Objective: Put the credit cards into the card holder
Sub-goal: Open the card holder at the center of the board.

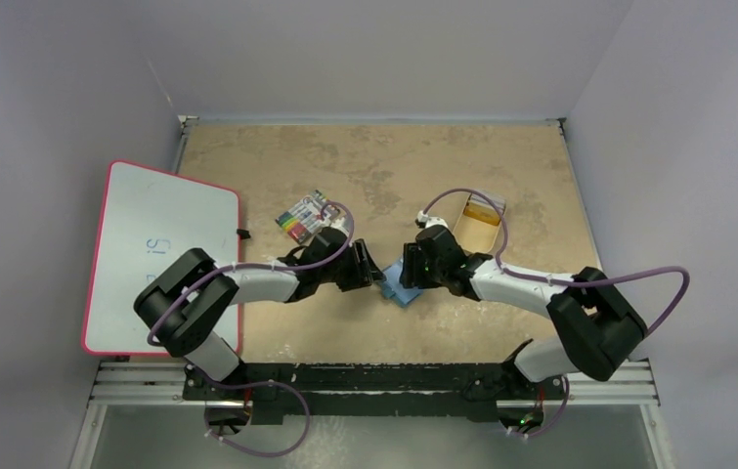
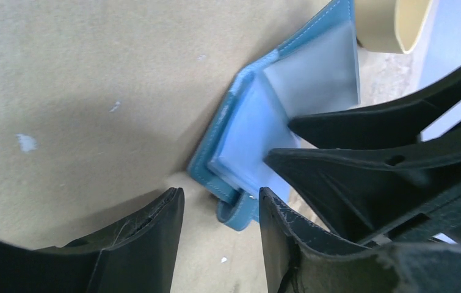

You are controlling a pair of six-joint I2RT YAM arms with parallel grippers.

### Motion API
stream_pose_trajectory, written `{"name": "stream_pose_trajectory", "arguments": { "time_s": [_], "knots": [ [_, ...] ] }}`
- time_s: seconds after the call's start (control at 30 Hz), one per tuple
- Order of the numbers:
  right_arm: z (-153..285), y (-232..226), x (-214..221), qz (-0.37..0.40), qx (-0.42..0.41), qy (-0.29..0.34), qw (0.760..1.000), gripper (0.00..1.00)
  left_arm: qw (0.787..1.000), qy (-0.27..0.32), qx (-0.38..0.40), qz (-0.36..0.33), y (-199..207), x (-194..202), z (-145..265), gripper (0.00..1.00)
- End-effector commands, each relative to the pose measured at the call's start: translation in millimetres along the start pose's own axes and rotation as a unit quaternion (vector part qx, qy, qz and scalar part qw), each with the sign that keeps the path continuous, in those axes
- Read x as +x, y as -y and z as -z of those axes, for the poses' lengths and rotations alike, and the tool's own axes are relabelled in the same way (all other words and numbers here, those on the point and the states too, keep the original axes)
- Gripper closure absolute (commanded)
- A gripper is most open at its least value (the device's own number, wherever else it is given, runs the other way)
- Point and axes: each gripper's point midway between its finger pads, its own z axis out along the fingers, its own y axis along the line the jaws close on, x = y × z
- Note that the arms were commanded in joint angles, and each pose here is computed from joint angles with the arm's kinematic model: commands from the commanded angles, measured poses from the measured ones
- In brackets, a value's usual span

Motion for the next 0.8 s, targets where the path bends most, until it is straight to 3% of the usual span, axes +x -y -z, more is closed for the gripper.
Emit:
{"name": "stream_pose_trajectory", "arguments": {
  "time_s": [0.0,0.77],
  "knots": [
    [-4,6,4,0.009,0.010,-0.001,1.000,0.45,0.998,0.006,0.066,0.015,30,-6,0,0.51],
    [-4,14,5,-0.030,0.005,0.001,1.000,0.47,0.995,0.043,0.000,0.095,-11,-6,-9,0.48]
  ]
}}
